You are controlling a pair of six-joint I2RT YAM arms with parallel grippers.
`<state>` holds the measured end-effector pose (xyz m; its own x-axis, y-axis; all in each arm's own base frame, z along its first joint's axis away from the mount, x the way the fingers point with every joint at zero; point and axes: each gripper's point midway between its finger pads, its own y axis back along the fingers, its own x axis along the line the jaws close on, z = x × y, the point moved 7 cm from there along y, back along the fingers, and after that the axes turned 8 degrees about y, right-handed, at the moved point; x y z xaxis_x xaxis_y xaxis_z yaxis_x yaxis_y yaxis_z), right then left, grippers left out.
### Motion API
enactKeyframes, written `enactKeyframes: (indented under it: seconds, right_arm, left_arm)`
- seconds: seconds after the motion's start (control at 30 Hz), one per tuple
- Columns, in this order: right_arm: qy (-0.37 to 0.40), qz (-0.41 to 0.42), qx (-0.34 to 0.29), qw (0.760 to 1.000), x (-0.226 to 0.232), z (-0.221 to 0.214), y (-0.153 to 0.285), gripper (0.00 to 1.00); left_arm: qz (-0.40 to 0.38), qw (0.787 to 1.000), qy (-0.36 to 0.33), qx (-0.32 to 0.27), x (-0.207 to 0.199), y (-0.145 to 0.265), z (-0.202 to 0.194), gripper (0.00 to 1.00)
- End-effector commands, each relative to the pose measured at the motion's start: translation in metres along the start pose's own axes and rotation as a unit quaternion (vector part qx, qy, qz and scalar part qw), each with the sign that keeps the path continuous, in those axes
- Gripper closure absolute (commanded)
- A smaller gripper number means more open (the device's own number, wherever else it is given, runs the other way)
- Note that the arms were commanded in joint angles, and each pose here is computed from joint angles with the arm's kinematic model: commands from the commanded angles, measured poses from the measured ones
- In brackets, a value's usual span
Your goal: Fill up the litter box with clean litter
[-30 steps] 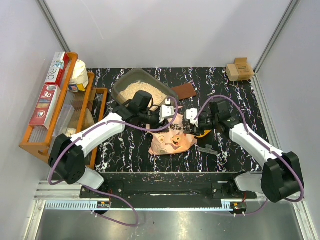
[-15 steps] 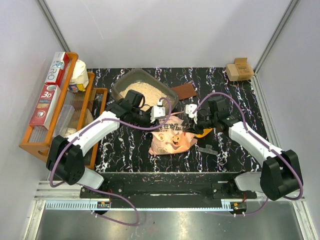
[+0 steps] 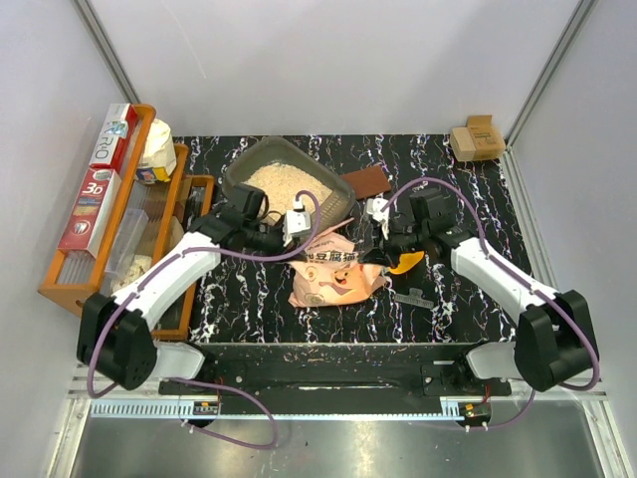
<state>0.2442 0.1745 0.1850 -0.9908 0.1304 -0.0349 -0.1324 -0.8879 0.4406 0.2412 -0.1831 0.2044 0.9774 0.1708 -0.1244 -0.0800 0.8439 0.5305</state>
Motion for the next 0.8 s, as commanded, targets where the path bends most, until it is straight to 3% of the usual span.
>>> enactKeyframes:
  seconds: [0.0, 0.07, 0.13, 0.3, 0.57, 0.67, 0.77]
  right_arm:
    - [-0.057, -0.007, -0.025, 0.998, -0.012, 0.017, 0.008, 1.0]
    - [-0.07, 0.013, -0.032, 0.997, -0.012, 0.018, 0.004, 1.0]
    - [-0.067, 0.019, -0.034, 0.997, -0.015, 0.023, 0.001, 1.0]
    - [-0.049, 0.032, -0.025, 0.998, -0.026, 0.026, -0.005, 1.0]
    - [-0.037, 0.04, -0.022, 0.998, -0.03, 0.03, -0.008, 1.0]
    - [-0.039, 0.042, -0.017, 0.998, -0.027, 0.028, -0.007, 1.0]
    - [-0.042, 0.039, -0.012, 0.998, -0.024, 0.025, -0.006, 1.0]
  left_arm:
    - [0.055, 0.998, 0.027, -0.006, -0.008, 0.03, -0.008, 1.0]
    - [0.059, 0.998, 0.032, -0.021, -0.012, 0.031, -0.005, 0.74]
    - [0.071, 0.997, 0.013, -0.037, -0.01, 0.031, 0.0, 0.61]
    - [0.086, 0.995, -0.038, -0.041, 0.004, 0.026, 0.01, 0.48]
    - [0.032, 0.998, -0.051, -0.007, 0.019, 0.004, 0.005, 0.45]
    - [0.015, 0.998, -0.053, 0.015, 0.022, -0.001, -0.002, 0.54]
    - [0.003, 0.999, -0.032, 0.039, 0.02, 0.003, -0.009, 0.75]
